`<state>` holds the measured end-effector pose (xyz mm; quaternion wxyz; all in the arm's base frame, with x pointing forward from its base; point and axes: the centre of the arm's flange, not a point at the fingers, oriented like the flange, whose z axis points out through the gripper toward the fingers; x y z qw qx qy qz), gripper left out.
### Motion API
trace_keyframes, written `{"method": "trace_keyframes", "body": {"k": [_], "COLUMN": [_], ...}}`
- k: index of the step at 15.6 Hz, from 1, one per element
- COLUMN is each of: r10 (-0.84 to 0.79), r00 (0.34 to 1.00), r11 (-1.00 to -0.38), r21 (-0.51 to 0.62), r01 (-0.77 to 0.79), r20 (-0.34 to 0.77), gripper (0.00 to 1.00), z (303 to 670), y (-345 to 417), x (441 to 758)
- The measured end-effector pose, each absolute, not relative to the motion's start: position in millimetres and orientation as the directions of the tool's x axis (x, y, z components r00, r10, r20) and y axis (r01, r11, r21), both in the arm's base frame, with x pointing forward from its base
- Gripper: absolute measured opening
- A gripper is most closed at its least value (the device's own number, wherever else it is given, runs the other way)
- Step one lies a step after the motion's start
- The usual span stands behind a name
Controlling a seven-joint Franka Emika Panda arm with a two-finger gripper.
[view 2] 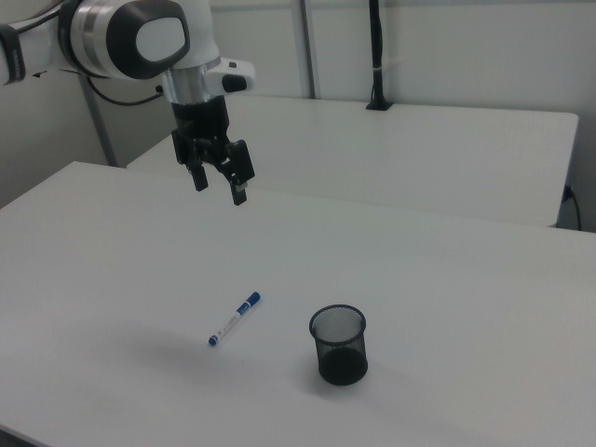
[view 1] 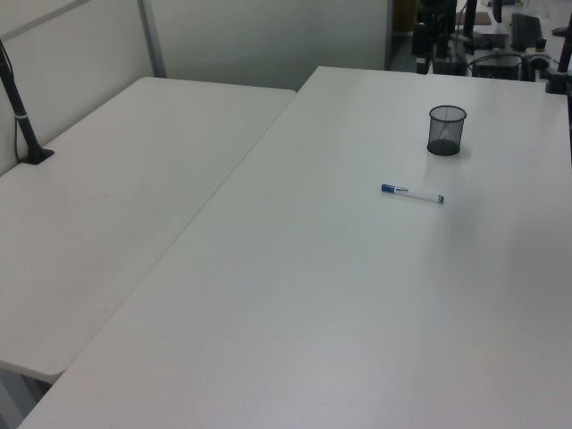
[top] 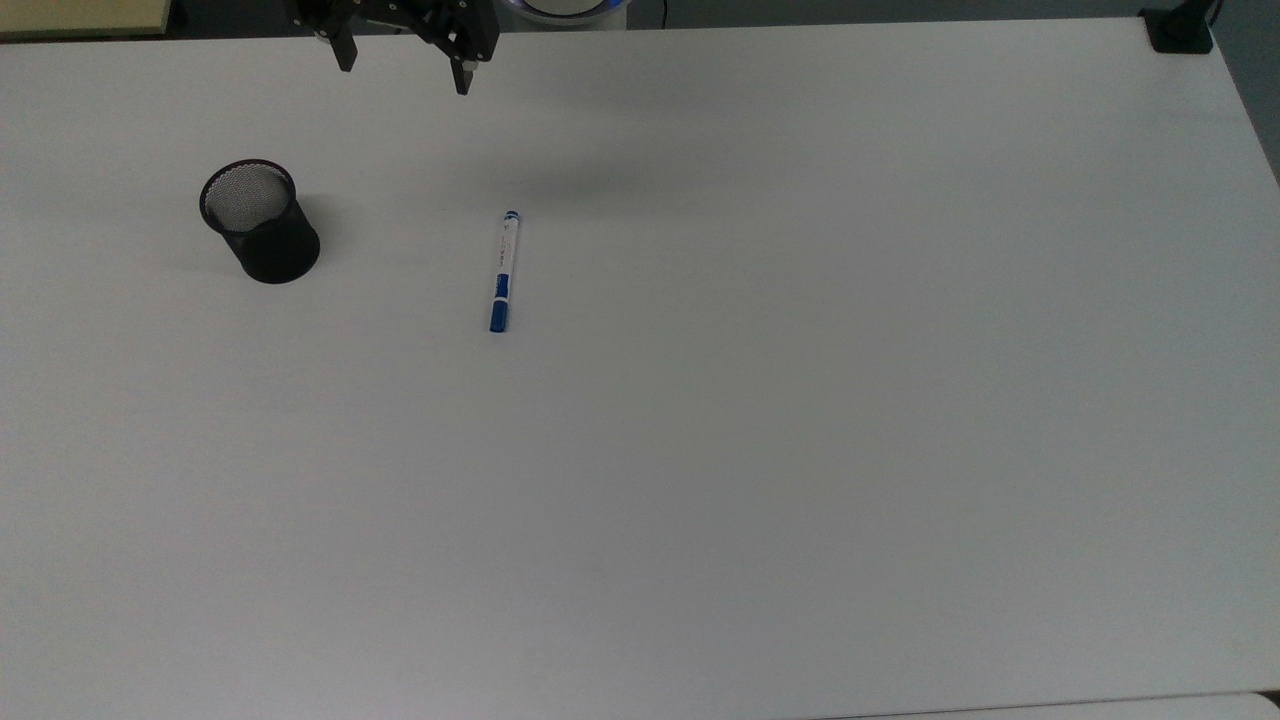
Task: Remove the marker
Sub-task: 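Open the gripper to release the marker and raise the arm away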
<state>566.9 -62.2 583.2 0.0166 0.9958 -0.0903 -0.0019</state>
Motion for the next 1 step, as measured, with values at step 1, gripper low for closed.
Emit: {"method": "trace_keyframes", "body": {"k": [1], "r10": [-0.182], "r00": [0.983], "r11": [-0.983], "r21": [0.034], "r01": [-0.182], "r20": [-0.001], "gripper": [1.00], "z": [582.9], "y": [-63.4], "x": [566.8]}}
